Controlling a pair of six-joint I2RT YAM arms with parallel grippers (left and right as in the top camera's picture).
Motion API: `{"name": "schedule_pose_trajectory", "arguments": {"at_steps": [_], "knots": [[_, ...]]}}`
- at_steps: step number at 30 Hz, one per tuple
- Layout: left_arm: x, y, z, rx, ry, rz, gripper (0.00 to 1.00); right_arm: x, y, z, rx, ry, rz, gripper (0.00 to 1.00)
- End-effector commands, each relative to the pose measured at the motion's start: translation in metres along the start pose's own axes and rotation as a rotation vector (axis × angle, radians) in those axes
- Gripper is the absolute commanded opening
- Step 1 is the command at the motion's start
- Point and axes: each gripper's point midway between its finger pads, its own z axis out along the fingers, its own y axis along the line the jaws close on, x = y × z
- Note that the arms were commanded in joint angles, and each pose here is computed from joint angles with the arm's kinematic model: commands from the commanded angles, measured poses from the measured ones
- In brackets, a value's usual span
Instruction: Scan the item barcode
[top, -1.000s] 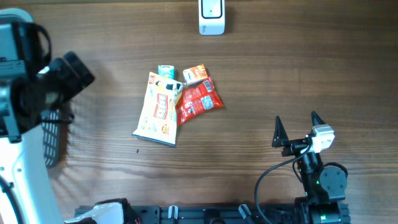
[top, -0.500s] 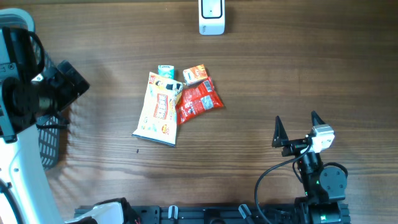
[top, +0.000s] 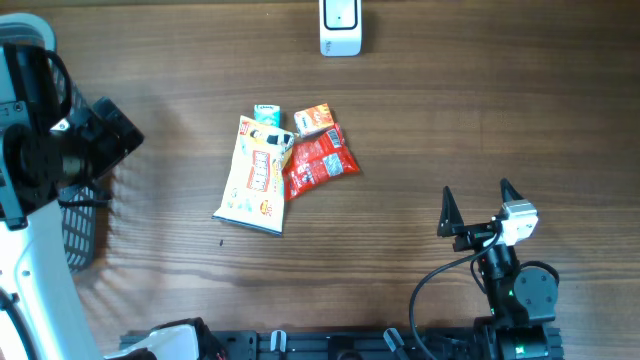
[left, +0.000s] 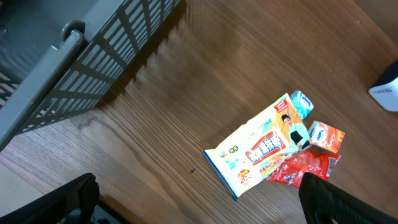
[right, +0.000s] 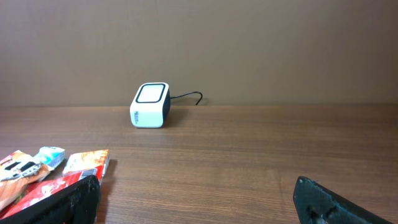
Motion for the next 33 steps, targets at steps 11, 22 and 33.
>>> {"name": "schedule_pose_trajectory", "arguments": {"at_steps": [11,22,33], "knots": [[-0.001,0.000,0.000,0.006,0.001,-0.010,1.00,-0.006,0.000,0.000,-0.001,-0.026,0.013,1.00],[-0.001,0.000,0.000,0.006,0.001,-0.010,1.00,-0.002,0.072,-0.016,-0.337,0.339,1.546,1.00],[-0.001,0.000,0.000,0.006,0.001,-0.010,1.00,-0.115,0.087,-0.034,-0.568,0.027,0.971,1.00]]}}
